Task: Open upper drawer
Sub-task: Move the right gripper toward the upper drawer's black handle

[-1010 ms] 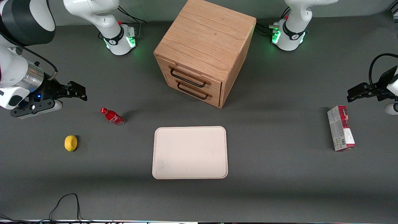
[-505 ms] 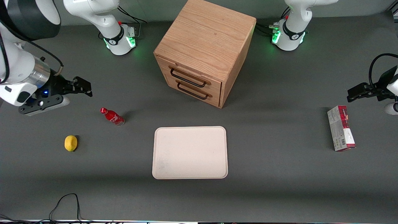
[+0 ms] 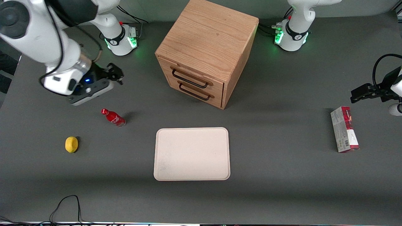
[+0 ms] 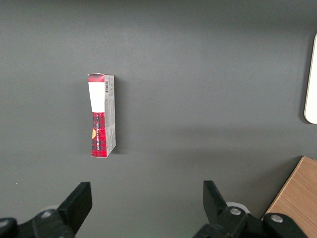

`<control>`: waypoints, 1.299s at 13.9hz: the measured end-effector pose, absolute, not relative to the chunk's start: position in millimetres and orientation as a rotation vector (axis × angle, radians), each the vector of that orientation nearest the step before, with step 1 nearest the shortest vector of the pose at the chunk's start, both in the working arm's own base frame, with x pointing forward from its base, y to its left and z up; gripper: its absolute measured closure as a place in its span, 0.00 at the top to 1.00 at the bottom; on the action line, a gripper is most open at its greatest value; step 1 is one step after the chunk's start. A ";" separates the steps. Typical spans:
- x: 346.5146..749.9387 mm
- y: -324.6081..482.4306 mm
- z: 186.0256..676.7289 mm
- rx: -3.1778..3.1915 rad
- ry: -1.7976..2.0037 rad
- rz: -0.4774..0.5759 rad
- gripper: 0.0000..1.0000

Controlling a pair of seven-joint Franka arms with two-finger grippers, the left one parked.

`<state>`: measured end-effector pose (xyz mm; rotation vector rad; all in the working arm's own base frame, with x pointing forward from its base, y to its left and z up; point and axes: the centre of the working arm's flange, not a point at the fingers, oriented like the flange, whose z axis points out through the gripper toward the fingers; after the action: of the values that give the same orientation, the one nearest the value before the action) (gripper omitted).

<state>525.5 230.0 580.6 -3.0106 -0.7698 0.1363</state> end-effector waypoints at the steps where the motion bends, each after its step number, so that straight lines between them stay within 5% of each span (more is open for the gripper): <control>1: 520.7 252.3 580.0 -2.998 -0.826 0.133 1.00; 10: 516.6 390.7 512.4 -2.900 -1.090 0.245 1.00; 18: 511.8 414.1 481.0 -2.685 -1.224 0.352 1.00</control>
<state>511.8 414.1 481.0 -2.6854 -1.2236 0.3515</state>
